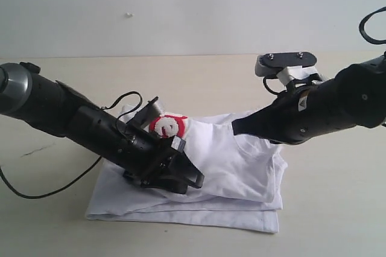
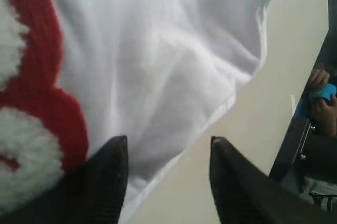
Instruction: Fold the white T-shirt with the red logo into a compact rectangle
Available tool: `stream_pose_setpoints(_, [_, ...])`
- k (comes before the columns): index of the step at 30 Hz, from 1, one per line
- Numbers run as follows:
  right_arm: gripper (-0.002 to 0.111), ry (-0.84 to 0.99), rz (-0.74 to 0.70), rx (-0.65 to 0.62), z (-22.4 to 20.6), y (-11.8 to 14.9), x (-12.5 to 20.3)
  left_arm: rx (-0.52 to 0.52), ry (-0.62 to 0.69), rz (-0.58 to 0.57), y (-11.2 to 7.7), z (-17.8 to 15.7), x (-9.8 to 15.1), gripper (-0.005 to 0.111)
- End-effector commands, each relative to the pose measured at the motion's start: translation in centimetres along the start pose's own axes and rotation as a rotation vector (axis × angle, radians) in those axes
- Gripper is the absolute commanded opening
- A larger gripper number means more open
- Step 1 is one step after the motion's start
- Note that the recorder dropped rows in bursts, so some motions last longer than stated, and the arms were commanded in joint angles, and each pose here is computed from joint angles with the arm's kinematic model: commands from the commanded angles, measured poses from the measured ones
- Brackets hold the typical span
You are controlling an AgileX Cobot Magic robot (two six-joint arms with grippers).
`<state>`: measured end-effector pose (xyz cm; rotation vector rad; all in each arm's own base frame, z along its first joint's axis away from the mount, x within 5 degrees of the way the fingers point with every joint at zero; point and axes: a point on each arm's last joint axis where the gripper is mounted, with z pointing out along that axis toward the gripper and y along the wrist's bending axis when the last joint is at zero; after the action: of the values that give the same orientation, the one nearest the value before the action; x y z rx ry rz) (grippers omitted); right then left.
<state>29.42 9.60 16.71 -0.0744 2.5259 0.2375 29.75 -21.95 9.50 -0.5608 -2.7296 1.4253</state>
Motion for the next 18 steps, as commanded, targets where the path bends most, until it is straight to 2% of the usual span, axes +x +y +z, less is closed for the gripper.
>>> stream_pose_setpoints(1, [0.0,-0.04,0.007,-0.008,2.2,-0.1,0.2,0.008,0.033,-0.008,0.3,0.3,0.3,0.048])
stream_pose_setpoints(10, [0.0,0.053,0.008,0.016,7.9,0.3,-1.2,0.048,0.057,-0.012,-0.1,0.3,0.5,0.048])
stream_pose_setpoints(18, [0.0,0.084,0.015,0.032,9.2,0.0,-2.5,0.055,0.061,-0.014,-0.1,0.3,0.6,0.048])
